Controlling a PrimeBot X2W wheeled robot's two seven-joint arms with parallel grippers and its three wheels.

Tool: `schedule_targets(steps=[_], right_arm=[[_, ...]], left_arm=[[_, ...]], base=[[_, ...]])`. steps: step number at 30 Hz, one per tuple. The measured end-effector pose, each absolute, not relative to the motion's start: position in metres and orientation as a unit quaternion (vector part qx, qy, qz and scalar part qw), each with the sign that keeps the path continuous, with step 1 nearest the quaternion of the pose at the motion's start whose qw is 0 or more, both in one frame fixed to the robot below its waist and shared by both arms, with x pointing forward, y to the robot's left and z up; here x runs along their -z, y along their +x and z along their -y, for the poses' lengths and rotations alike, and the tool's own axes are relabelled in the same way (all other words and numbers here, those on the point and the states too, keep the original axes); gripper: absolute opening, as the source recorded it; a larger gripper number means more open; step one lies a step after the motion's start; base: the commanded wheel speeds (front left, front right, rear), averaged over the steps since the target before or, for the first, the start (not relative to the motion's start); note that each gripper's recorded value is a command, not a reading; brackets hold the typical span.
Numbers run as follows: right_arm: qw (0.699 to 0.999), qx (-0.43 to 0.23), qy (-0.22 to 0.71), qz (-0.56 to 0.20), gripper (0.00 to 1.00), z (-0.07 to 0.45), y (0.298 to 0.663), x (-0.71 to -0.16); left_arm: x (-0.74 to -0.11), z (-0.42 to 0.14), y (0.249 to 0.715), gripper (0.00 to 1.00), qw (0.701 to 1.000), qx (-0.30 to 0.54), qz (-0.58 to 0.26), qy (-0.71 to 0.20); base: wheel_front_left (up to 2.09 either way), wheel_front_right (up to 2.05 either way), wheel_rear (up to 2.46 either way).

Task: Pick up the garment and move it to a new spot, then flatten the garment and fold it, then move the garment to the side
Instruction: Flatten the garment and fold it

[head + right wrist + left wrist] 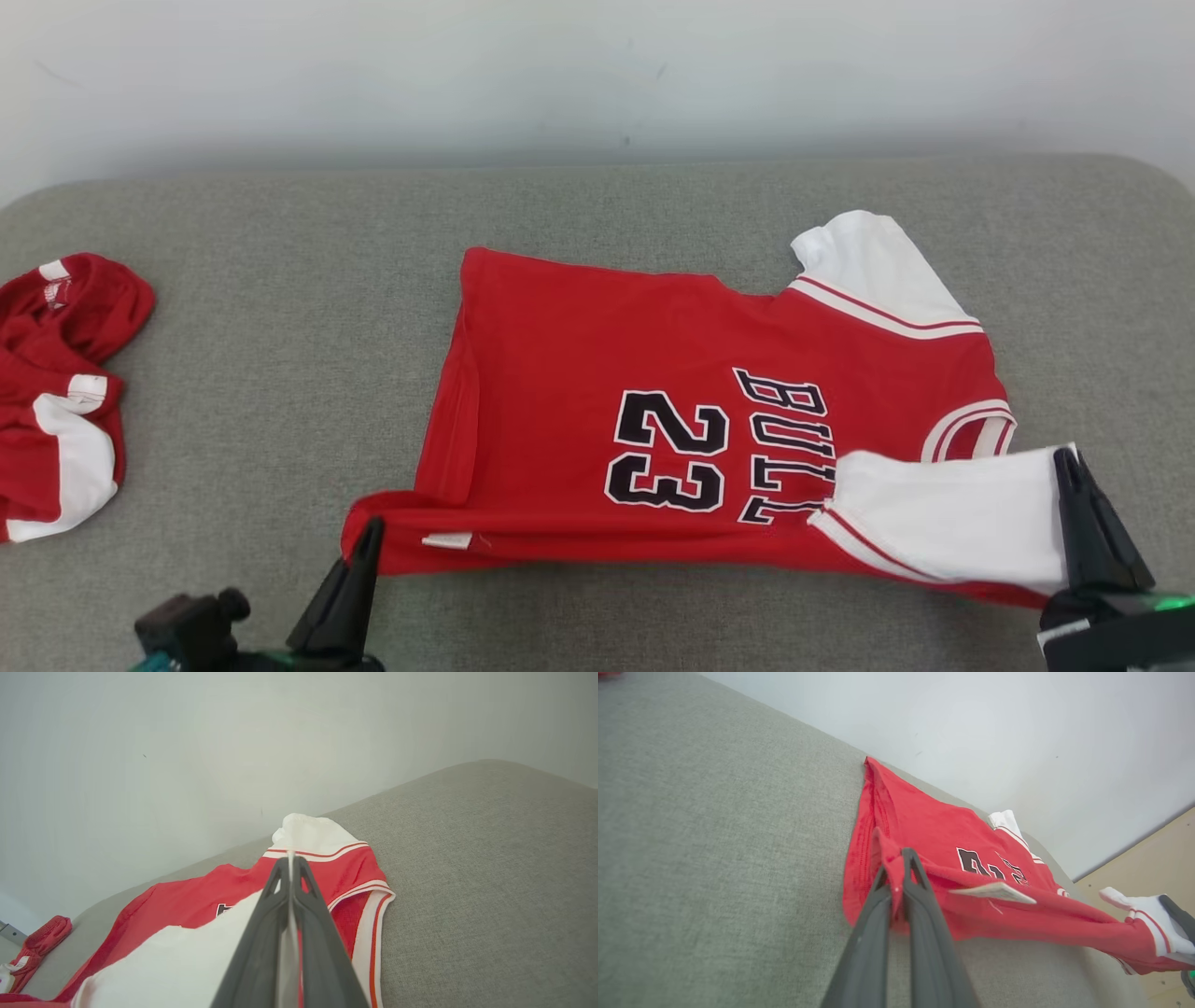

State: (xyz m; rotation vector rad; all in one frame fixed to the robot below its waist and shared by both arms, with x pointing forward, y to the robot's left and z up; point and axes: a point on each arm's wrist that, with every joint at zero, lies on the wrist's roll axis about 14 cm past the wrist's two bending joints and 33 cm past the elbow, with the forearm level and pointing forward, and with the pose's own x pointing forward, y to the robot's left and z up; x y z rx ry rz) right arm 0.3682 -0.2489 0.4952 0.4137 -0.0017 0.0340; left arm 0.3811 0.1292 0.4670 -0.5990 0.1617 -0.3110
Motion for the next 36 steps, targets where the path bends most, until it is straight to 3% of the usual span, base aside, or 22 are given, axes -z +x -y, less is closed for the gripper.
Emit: schedule_targets(steps=[7, 21, 28, 29, 30, 31, 32, 33, 36], right_arm=[[0.983, -0.025, 0.179, 0.01, 0.0, 0.25, 0.392, -0.502], [0.994, -0.028, 0.095, -0.045, 0.0, 0.251, 0.425, -0.468], [0.995, 0.003, 0.076, -0.067, 0.0, 0.264, 0.433, -0.45], [0.995, 0.009, 0.077, -0.07, 0.27, 0.266, 0.432, -0.448], [0.995, 0.011, 0.075, -0.068, 0.67, 0.266, 0.433, -0.449], [0.995, 0.013, 0.073, -0.064, 1.0, 0.268, 0.434, -0.452], [0.996, 0.016, 0.071, -0.06, 1.0, 0.269, 0.434, -0.455], [0.996, 0.022, 0.069, -0.055, 1.0, 0.272, 0.434, -0.457], [0.996, 0.048, 0.071, -0.041, 1.0, 0.286, 0.428, -0.465]], left_arm=[[-0.47, -0.112, 0.408, 0.0, 0.946, 0.192, -0.079, -0.248], [-0.444, -0.09, 0.457, 0.0, 0.949, 0.227, -0.122, -0.181], [-0.426, -0.088, 0.47, 0.0, 0.95, 0.226, -0.146, -0.159], [-0.424, -0.089, 0.47, 0.0, 0.951, 0.225, -0.147, -0.152], [-0.423, -0.09, 0.47, 0.27, 0.952, 0.227, -0.147, -0.141], [-0.424, -0.091, 0.47, 0.83, 0.954, 0.227, -0.144, -0.133], [-0.427, -0.092, 0.471, 0.83, 0.955, 0.224, -0.14, -0.133], [-0.43, -0.094, 0.472, 1.0, 0.957, 0.22, -0.134, -0.134], [-0.438, -0.099, 0.47, 1.0, 0.962, 0.213, -0.121, -0.123]], base=[[0.0, 0.0, 0.0], [0.0, 0.0, 0.0], [0.0, 0.0, 0.0], [0.0, 0.0, 0.0], [0.0, 0.0, 0.0], [0.0, 0.0, 0.0], [0.0, 0.0, 0.0], [0.0, 0.0, 0.0], [0.0, 0.0, 0.0]])
